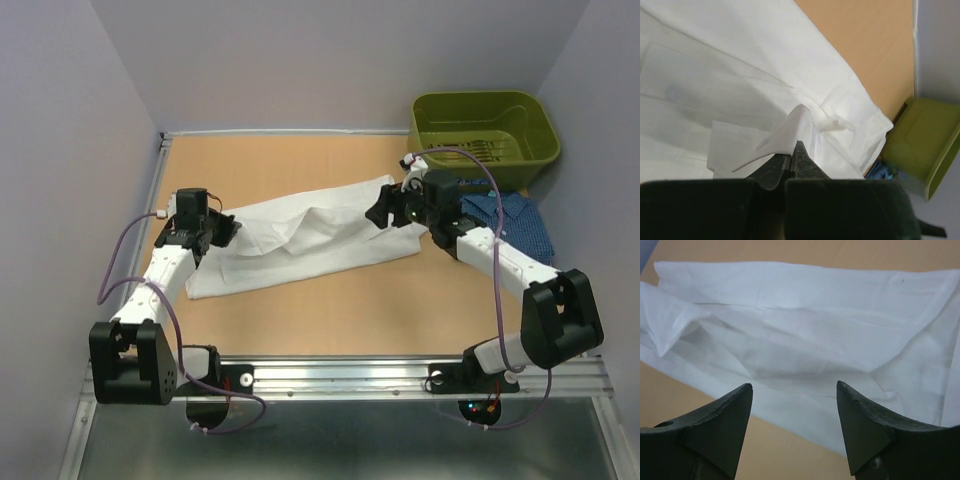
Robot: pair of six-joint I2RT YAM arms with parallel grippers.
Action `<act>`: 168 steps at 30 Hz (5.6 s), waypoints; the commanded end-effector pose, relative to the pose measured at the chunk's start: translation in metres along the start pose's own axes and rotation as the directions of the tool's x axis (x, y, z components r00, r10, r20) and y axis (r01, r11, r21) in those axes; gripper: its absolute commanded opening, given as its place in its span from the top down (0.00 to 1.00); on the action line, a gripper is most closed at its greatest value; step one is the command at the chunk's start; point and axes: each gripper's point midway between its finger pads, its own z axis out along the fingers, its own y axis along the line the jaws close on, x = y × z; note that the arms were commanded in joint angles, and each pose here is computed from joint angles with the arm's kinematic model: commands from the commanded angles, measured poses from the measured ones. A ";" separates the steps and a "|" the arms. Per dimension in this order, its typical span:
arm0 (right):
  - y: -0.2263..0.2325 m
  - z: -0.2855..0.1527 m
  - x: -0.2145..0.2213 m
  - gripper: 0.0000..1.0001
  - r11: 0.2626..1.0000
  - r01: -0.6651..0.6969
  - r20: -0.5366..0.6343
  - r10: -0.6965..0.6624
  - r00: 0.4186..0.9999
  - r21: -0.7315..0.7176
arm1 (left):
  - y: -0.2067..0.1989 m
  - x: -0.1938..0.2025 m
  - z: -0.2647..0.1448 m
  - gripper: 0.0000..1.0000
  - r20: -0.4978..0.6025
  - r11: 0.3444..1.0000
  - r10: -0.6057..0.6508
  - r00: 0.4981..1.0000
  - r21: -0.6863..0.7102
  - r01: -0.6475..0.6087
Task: Fold and stack the long sleeve shirts
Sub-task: Fold the shirt
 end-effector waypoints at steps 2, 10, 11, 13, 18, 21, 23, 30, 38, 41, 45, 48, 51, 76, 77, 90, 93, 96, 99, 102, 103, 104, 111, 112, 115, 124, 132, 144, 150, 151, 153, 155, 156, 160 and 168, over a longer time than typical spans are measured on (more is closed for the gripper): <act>0.005 -0.018 0.004 0.27 1.000 0.014 0.025 -0.014 1.000 0.003 | -0.032 -0.034 0.009 0.87 0.016 0.972 -0.219 0.976 0.094 0.216; 0.009 -0.024 0.009 0.23 1.000 0.016 0.017 -0.016 1.000 -0.007 | -0.037 -0.073 0.028 0.33 0.065 0.955 -0.293 0.954 0.073 0.289; 0.011 -0.026 0.009 0.23 1.000 0.019 0.018 -0.018 1.000 -0.011 | -0.037 -0.080 0.026 0.27 0.084 0.958 -0.283 0.955 0.076 0.277; 0.014 -0.029 0.009 0.23 1.000 0.021 0.021 -0.021 1.000 -0.018 | -0.031 -0.100 0.015 0.15 0.164 0.974 -0.224 0.961 0.075 0.215; 0.018 -0.031 0.018 0.22 0.999 0.013 0.003 -0.013 1.000 -0.039 | -0.037 -0.114 -0.008 0.06 0.271 0.975 0.213 0.939 0.005 -0.223; 0.021 -0.032 0.025 0.22 0.998 0.007 -0.012 -0.008 1.000 -0.056 | -0.035 -0.086 -0.011 0.06 0.249 0.840 0.538 0.805 -0.073 -0.538; 0.021 -0.031 0.030 0.22 0.998 0.002 -0.023 -0.004 1.000 -0.059 | -0.039 -0.050 -0.014 0.06 0.216 0.701 0.704 0.676 -0.063 -0.710; 0.024 -0.033 0.036 0.21 0.997 -0.007 -0.036 0.004 0.999 -0.079 | -0.009 0.001 0.000 0.09 0.153 0.534 0.843 0.515 -0.135 -0.835; 0.023 -0.034 0.047 0.21 0.997 -0.020 -0.057 0.016 0.998 -0.078 | 0.011 0.020 0.031 0.17 0.061 0.384 0.922 0.381 -0.256 -0.887; 0.021 -0.033 0.050 0.21 0.997 -0.020 -0.064 0.016 0.998 -0.075 | 0.012 0.032 0.039 0.22 0.029 0.354 0.933 0.359 -0.250 -0.901; 0.020 -0.031 0.053 0.21 0.997 -0.025 -0.073 0.019 0.997 -0.071 | 0.017 0.036 0.046 0.30 0.002 0.329 0.939 0.343 -0.282 -0.901; 0.019 -0.031 0.053 0.21 0.997 -0.024 -0.075 0.018 0.997 -0.071 | 0.017 0.027 0.047 0.50 -0.009 0.316 0.940 0.341 -0.349 -0.882; 0.018 -0.030 0.054 0.21 0.998 -0.021 -0.076 0.016 0.997 -0.064 | 0.007 0.018 0.043 0.70 0.005 0.314 0.941 0.339 -0.386 -0.867; 0.015 -0.024 0.041 0.21 0.999 -0.015 -0.054 0.012 0.998 -0.045 | -0.002 0.025 -0.032 0.99 -0.294 0.598 0.745 0.599 -0.103 -0.795; 0.014 -0.022 0.040 0.21 0.999 -0.016 -0.054 0.014 0.998 -0.043 | 0.000 0.023 -0.029 0.99 -0.303 0.601 0.739 0.602 -0.108 -0.792; 0.014 0.006 0.030 0.21 0.996 -0.067 -0.063 0.064 0.996 -0.053 | 0.005 -0.030 0.045 0.79 -0.347 0.537 0.713 0.609 -0.288 -0.793; 0.017 0.008 0.029 0.21 0.996 -0.070 -0.062 0.066 0.996 -0.061 | -0.002 -0.053 0.059 0.60 -0.285 0.519 0.732 0.619 -0.355 -0.777; 0.020 0.009 0.033 0.21 0.995 -0.074 -0.069 0.070 0.995 -0.070 | -0.010 -0.072 0.077 0.51 -0.218 0.526 0.750 0.625 -0.377 -0.763; 0.022 0.007 0.039 0.21 0.994 -0.079 -0.079 0.073 0.994 -0.076 | -0.008 -0.097 0.093 0.47 -0.173 0.515 0.760 0.627 -0.428 -0.743; 0.023 0.003 0.045 0.21 0.994 -0.080 -0.086 0.074 0.994 -0.077 | -0.008 -0.119 0.106 0.46 -0.129 0.527 0.759 0.638 -0.452 -0.719; 0.023 0.001 0.045 0.21 0.994 -0.080 -0.084 0.073 0.994 -0.077 | -0.008 -0.128 0.109 0.45 -0.103 0.544 0.753 0.650 -0.458 -0.703; 0.023 0.000 0.046 0.21 0.994 -0.081 -0.084 0.075 0.994 -0.076 | -0.009 -0.133 0.110 0.45 -0.088 0.556 0.748 0.658 -0.457 -0.694; 0.027 -0.007 0.051 0.21 0.992 -0.092 -0.088 0.084 0.993 -0.088 | -0.035 -0.159 0.090 0.07 0.098 0.737 0.657 0.747 -0.292 -0.610; 0.028 -0.008 0.051 0.21 0.991 -0.094 -0.089 0.086 0.992 -0.091 | -0.037 -0.160 0.084 0.05 0.132 0.757 0.642 0.755 -0.262 -0.598; 0.030 -0.010 0.052 0.21 0.991 -0.090 -0.089 0.082 0.993 -0.101 | -0.027 -0.150 0.079 0.05 0.133 0.806 0.586 0.799 -0.203 -0.557; 0.031 -0.014 0.065 0.21 0.990 -0.085 -0.111 0.072 0.991 -0.116 | 0.029 -0.117 0.068 0.18 0.147 0.869 0.486 0.861 -0.182 -0.460; 0.029 -0.016 0.071 0.21 0.990 -0.082 -0.115 0.069 0.991 -0.115 | 0.055 -0.119 0.088 0.22 0.117 0.870 0.483 0.868 -0.174 -0.461; 0.028 -0.015 0.077 0.21 0.989 -0.092 -0.123 0.078 0.989 -0.113 | 0.092 -0.089 0.110 0.25 -0.040 0.856 0.487 0.872 -0.175 -0.486; 0.027 -0.015 0.078 0.21 0.990 -0.091 -0.118 0.078 0.990 -0.110 | 0.094 -0.078 0.110 0.26 -0.076 0.860 0.480 0.874 -0.158 -0.485; 0.028 -0.015 0.078 0.21 0.990 -0.089 -0.120 0.076 0.990 -0.111 | 0.092 -0.077 0.109 0.27 -0.074 0.858 0.485 0.871 -0.155 -0.490; 0.028 -0.016 0.076 0.21 0.990 -0.088 -0.114 0.076 0.991 -0.112 | 0.093 -0.071 0.108 0.28 -0.093 0.852 0.489 0.867 -0.160 -0.498; 0.028 -0.016 0.074 0.21 0.990 -0.086 -0.108 0.074 0.991 -0.111 | 0.091 -0.069 0.105 0.29 -0.092 0.849 0.496 0.863 -0.157 -0.505; 0.028 -0.017 0.074 0.21 0.990 -0.085 -0.106 0.073 0.992 -0.110 | 0.089 -0.066 0.105 0.30 -0.094 0.845 0.504 0.859 -0.153 -0.513; 0.029 -0.018 0.072 0.21 0.990 -0.089 -0.101 0.078 0.992 -0.111 | 0.085 -0.061 0.100 0.32 -0.089 0.840 0.516 0.852 -0.144 -0.524; 0.030 -0.019 0.069 0.21 0.990 -0.089 -0.093 0.079 0.993 -0.111 | 0.081 -0.062 0.094 0.51 -0.070 0.842 0.513 0.855 -0.149 -0.518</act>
